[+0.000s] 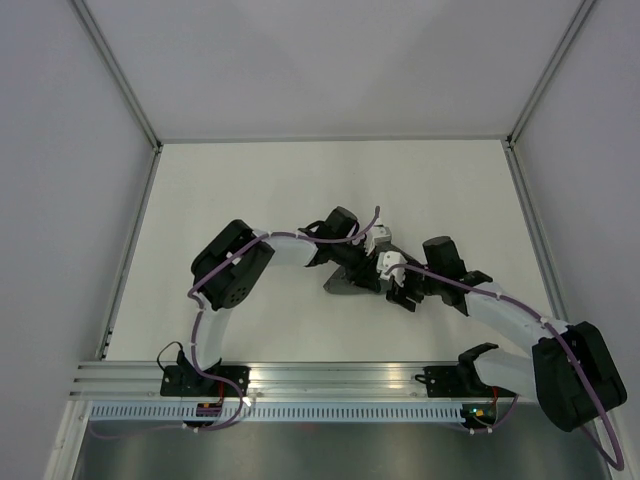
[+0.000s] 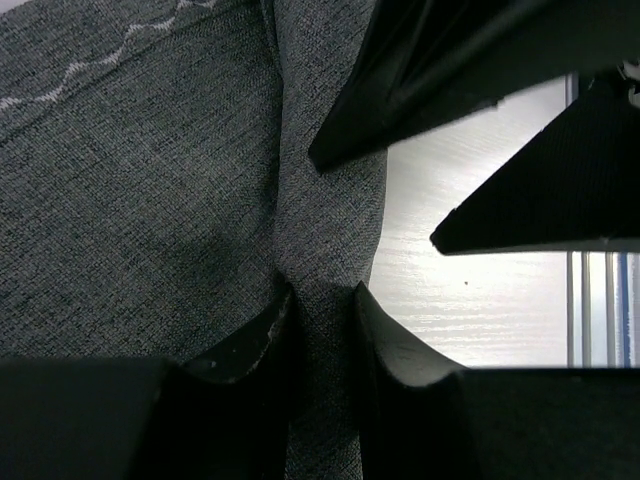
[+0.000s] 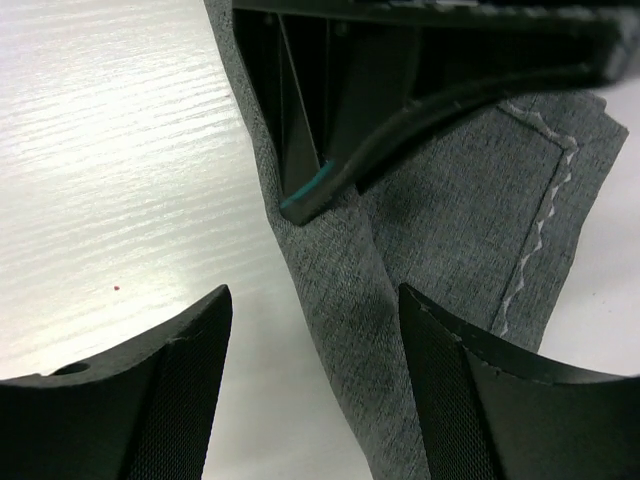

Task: Fold the napkin, place the utensils inside, and roll it up
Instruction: Roll the napkin with the utensil

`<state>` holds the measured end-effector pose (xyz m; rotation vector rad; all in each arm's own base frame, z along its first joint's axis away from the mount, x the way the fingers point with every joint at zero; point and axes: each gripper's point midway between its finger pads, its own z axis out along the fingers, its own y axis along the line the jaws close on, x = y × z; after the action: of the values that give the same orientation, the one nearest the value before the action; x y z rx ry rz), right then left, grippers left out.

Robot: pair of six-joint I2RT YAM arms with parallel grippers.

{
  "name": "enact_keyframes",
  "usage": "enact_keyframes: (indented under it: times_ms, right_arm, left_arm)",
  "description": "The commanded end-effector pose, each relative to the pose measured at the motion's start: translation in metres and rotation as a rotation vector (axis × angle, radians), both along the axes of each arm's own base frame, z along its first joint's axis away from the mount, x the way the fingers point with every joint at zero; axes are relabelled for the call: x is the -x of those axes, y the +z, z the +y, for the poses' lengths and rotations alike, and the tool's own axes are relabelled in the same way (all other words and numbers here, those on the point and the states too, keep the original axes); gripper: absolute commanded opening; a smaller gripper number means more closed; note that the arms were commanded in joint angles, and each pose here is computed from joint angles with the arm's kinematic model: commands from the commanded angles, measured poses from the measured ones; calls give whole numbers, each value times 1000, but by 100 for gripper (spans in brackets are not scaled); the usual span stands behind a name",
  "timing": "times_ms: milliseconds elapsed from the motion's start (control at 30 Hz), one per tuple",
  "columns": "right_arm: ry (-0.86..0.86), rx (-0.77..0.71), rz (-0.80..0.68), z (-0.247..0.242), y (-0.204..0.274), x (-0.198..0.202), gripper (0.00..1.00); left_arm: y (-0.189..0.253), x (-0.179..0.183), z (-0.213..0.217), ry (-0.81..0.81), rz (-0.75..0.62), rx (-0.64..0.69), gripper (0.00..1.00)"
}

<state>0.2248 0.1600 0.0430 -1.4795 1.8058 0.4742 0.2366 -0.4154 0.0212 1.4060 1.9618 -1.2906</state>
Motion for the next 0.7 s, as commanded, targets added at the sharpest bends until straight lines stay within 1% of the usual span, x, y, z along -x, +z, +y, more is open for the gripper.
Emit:
enact_keyframes:
  times_ms: [0,233,333,400,433,500,533,567,633,667]
  right_arm:
    - [-2,25,-135,8,7,-20,73]
    - [21,63,-136,19,-6,-15,73]
    - [26,77,-119,19,-13,-12,69]
    - [21,87,-106,17,-17,-12,64]
    - [18,90,-101,17,-19,-12,62]
    - [13,93,-84,17,-21,-11,54]
    - [11,98,-69,17,-24,-10,50]
    - [10,99,-64,17,-25,-11,40]
    - [8,107,-45,16,-29,-10,31]
    - [10,112,-35,16,-32,-9,26]
  left_arm:
    - [-46,25,32,43,202,-211,2]
    - [-42,19,29,63,211,-213,6]
    - [-38,17,27,66,215,-204,9]
    - [-35,14,26,73,217,-199,13]
    - [-35,13,27,79,227,-201,18]
    - [-33,12,25,84,235,-200,22]
    - [-31,10,25,91,237,-197,26]
    - [-29,9,24,91,232,-192,28]
    - [-23,8,21,111,247,-180,37]
    - [-13,5,18,114,230,-146,43]
